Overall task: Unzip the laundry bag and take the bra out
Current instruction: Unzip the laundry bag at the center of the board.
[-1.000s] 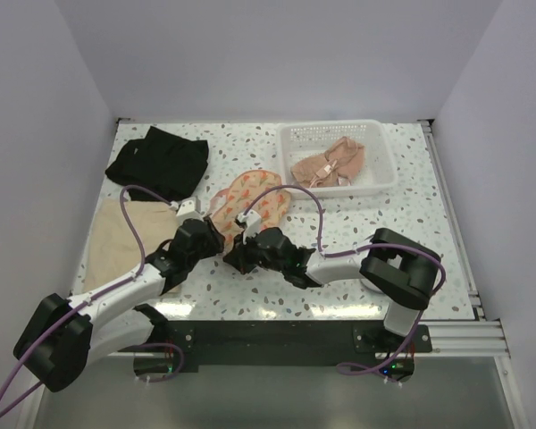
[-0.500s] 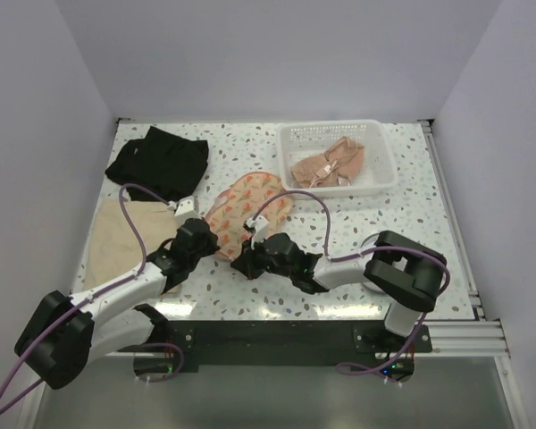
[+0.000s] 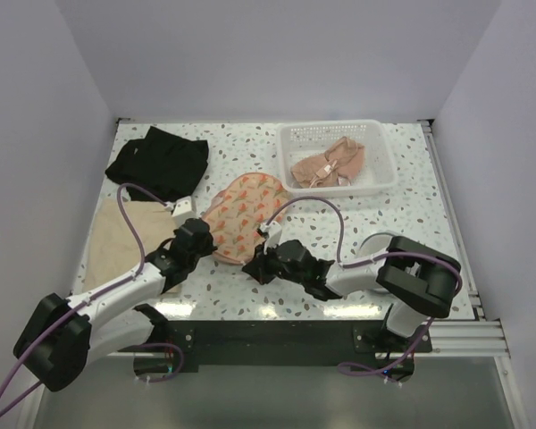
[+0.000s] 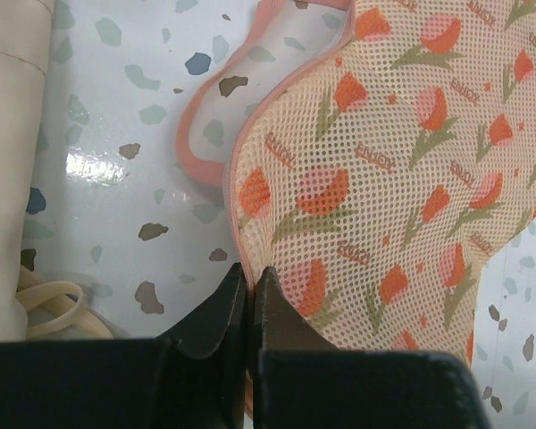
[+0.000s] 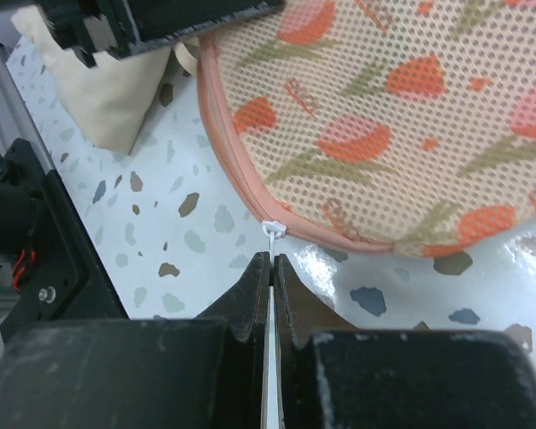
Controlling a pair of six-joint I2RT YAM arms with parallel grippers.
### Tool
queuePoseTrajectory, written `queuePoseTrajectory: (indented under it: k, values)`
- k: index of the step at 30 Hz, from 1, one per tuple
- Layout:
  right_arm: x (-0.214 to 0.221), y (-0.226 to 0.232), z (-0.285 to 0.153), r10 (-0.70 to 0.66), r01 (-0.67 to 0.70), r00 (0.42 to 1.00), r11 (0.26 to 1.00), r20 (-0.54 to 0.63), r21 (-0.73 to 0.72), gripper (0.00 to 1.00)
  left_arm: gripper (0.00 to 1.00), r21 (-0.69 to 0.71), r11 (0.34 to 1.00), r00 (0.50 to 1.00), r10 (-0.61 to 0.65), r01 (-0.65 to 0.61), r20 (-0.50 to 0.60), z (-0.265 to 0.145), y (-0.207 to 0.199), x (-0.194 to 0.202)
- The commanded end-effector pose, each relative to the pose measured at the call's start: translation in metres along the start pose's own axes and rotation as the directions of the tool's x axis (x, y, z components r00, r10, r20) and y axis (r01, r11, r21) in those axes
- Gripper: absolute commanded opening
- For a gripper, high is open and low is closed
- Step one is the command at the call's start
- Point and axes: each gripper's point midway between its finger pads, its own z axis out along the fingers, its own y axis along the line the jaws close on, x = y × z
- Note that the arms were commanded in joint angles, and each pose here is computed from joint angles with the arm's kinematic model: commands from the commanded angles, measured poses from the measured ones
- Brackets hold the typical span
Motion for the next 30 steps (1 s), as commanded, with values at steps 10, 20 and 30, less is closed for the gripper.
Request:
queuePoseTrajectory:
  k: [10, 20, 30]
  values:
    - [-0.006, -0.028, -0.019, 0.035, -0.046, 0.997, 0.988, 0.074, 0.148, 0.0, 0.0, -0.051, 0.999, 0.996, -0.004, 0.009, 0.084, -0.008, 0.01, -0.023]
    - [-0.006, -0.056, -0.032, 0.065, -0.087, 0.993, 0.962, 0.094, 0.259, 0.0, 0.0, -0.034, 0.999, 0.999, 0.012, -0.011, 0.035, -0.009, 0.014, -0.006]
    - [0.0, -0.07, -0.038, 0.08, -0.104, 0.993, 0.945, 0.086, 0.311, 0.0, 0.0, 0.066, 0.997, 0.998, 0.036, -0.032, -0.059, -0.009, 0.006, 0.022]
